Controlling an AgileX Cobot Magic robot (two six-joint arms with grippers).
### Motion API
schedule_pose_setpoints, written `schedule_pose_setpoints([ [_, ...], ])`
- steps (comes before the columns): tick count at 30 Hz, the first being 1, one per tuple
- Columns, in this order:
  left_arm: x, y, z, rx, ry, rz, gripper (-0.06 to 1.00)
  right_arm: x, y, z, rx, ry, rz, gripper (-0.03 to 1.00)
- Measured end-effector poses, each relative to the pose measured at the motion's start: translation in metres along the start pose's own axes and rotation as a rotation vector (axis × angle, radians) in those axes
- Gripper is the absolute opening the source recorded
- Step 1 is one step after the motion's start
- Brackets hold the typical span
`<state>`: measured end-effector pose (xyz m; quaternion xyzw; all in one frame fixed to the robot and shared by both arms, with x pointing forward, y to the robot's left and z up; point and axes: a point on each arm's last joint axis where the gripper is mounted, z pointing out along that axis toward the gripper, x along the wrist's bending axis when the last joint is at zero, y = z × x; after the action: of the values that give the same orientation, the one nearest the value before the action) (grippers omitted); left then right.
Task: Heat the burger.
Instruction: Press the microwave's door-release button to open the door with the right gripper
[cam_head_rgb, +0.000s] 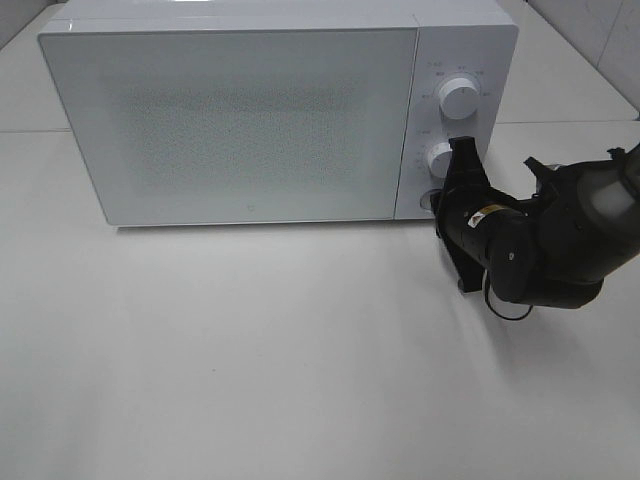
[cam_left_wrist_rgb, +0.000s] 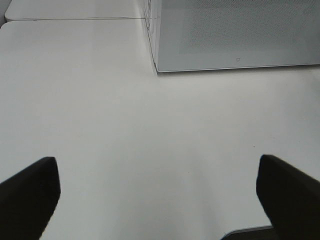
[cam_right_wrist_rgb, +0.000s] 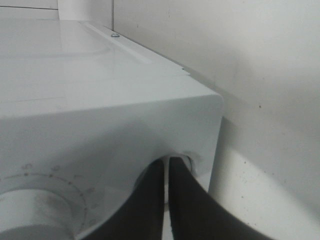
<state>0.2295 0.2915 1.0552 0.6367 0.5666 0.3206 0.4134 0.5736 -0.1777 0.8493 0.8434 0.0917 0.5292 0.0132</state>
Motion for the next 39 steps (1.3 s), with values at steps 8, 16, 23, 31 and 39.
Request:
schedule_pose_setpoints([
  [8,0.000,0.000,0.000,0.000,0.000,0.000,0.99,0.004,-0.003,0.005,-0.021,-0.010,0.023,0.00],
  [16,0.000,0.000,0.000,0.000,0.000,0.000,0.99,0.010,-0.006,0.013,-0.055,-0.037,0.065,0.00],
  [23,0.000,0.000,0.000,0.000,0.000,0.000,0.99,0.011,-0.007,0.014,-0.069,-0.054,0.074,0.00],
  [31,0.000,0.000,0.000,0.000,0.000,0.000,0.99,0.011,-0.007,0.014,-0.067,-0.058,0.072,0.00],
  [39,0.000,0.000,0.000,0.000,0.000,0.000,0.99,0.010,-0.008,0.014,-0.047,-0.068,0.068,0.00],
])
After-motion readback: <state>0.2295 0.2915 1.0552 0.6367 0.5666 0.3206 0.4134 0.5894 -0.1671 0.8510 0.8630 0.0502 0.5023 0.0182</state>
